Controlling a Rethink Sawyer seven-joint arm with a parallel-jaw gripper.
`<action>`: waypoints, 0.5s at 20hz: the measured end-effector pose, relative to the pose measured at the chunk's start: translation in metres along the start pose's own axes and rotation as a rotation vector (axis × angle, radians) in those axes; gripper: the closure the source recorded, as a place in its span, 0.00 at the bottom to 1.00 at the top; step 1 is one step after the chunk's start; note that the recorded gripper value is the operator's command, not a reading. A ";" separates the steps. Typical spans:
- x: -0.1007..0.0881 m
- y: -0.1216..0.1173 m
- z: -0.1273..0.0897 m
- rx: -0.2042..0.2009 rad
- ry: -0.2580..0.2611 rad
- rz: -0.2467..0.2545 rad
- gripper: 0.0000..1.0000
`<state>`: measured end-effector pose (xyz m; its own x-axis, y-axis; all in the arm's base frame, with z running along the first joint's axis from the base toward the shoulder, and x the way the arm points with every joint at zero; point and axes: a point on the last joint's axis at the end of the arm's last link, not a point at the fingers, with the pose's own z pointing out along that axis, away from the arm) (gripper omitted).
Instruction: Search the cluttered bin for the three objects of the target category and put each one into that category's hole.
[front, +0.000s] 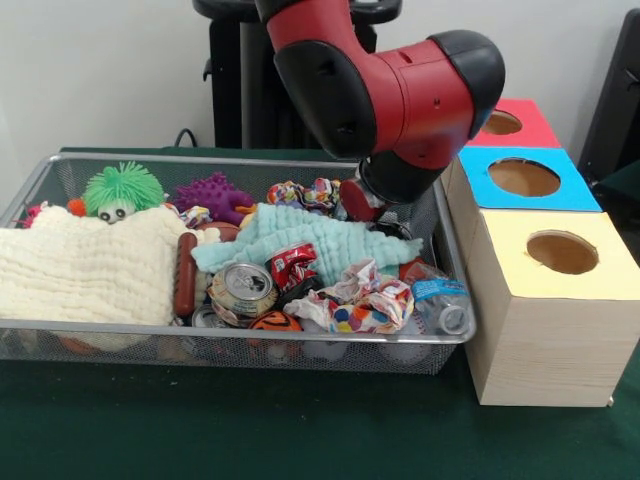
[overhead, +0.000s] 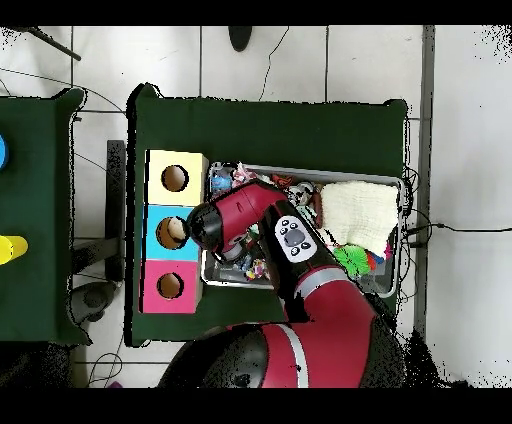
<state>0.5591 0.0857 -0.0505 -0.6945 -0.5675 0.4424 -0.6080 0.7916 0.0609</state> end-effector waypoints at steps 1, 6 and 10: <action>-0.001 -0.002 -0.001 -0.004 0.011 0.007 0.00; -0.003 -0.006 0.002 -0.014 0.050 0.018 0.00; -0.003 -0.005 0.003 -0.017 0.079 0.018 0.00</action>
<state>0.5631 0.0828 -0.0547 -0.6721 -0.5342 0.5127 -0.5887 0.8055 0.0676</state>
